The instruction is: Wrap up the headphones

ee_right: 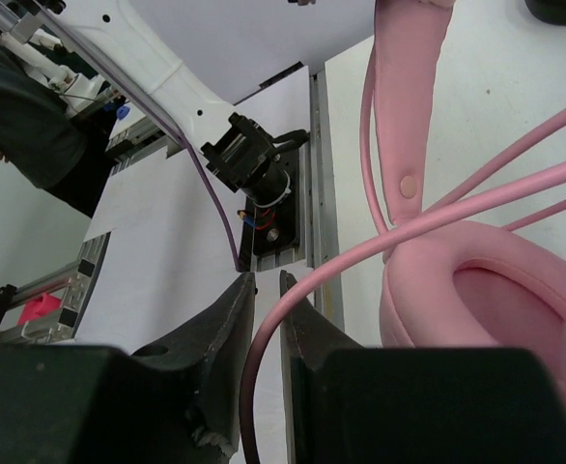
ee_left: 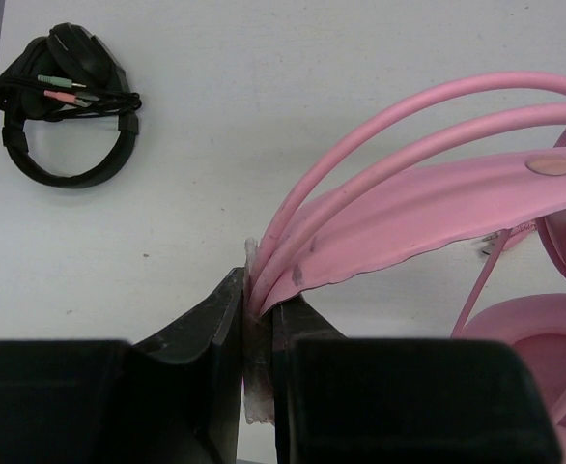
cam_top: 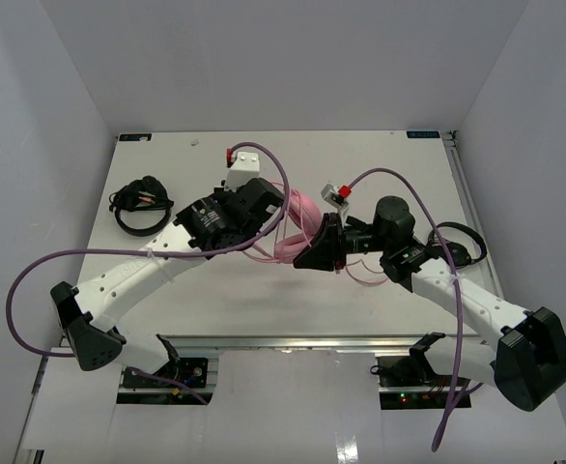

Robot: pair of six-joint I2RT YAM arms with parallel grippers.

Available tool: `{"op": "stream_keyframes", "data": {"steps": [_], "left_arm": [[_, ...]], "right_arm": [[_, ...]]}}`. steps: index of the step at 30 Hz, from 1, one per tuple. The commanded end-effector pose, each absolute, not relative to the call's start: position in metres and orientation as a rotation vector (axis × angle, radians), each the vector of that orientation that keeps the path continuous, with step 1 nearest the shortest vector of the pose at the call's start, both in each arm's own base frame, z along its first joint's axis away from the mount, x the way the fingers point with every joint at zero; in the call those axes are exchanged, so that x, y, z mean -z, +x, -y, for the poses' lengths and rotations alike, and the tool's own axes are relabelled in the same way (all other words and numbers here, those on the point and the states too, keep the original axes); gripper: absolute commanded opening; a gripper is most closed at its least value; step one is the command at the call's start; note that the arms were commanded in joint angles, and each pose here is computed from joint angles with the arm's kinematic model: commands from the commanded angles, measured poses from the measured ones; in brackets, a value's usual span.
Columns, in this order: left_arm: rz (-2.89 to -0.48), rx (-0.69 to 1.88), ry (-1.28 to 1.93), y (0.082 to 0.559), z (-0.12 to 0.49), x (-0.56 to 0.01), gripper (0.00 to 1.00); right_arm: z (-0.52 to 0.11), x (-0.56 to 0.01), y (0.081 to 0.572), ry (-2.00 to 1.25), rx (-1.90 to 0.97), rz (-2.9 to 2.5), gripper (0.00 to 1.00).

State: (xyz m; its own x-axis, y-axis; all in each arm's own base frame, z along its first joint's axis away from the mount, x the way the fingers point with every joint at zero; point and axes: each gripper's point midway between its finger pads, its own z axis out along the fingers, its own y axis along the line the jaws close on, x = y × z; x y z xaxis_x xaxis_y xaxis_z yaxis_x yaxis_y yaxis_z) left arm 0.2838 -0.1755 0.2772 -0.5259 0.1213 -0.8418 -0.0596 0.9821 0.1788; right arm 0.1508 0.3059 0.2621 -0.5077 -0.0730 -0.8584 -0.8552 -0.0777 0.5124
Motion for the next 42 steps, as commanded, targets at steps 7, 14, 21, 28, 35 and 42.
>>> {"op": "stream_keyframes", "data": {"steps": [7,14,21,28,35,42], "left_arm": [[-1.993,-0.079,-0.25,0.282,0.16,-0.32,0.0],[-1.952,-0.031,-0.327,0.28,0.153,-0.324,0.0],[-1.901,0.043,-0.413,0.277,0.147,-0.327,0.0],[-1.866,0.143,-0.481,0.272,0.145,-0.337,0.0],[-1.862,0.162,-0.523,0.272,0.145,-0.325,0.0],[-1.857,0.207,-0.541,0.275,0.153,-0.325,0.0]], "right_arm": [[-0.32,-0.263,0.137,-1.051,-1.662,-1.518,0.22],[-0.337,-0.26,0.13,-1.048,-1.661,-1.525,0.21],[-0.353,-0.262,0.117,-1.066,-1.655,-1.513,0.2],[-0.366,-0.251,0.127,-0.996,-1.501,-1.579,0.16],[-0.378,-0.258,0.134,-0.913,-1.395,-1.586,0.08],[-0.396,-0.254,0.127,-0.931,-1.348,-1.602,0.08]]}}
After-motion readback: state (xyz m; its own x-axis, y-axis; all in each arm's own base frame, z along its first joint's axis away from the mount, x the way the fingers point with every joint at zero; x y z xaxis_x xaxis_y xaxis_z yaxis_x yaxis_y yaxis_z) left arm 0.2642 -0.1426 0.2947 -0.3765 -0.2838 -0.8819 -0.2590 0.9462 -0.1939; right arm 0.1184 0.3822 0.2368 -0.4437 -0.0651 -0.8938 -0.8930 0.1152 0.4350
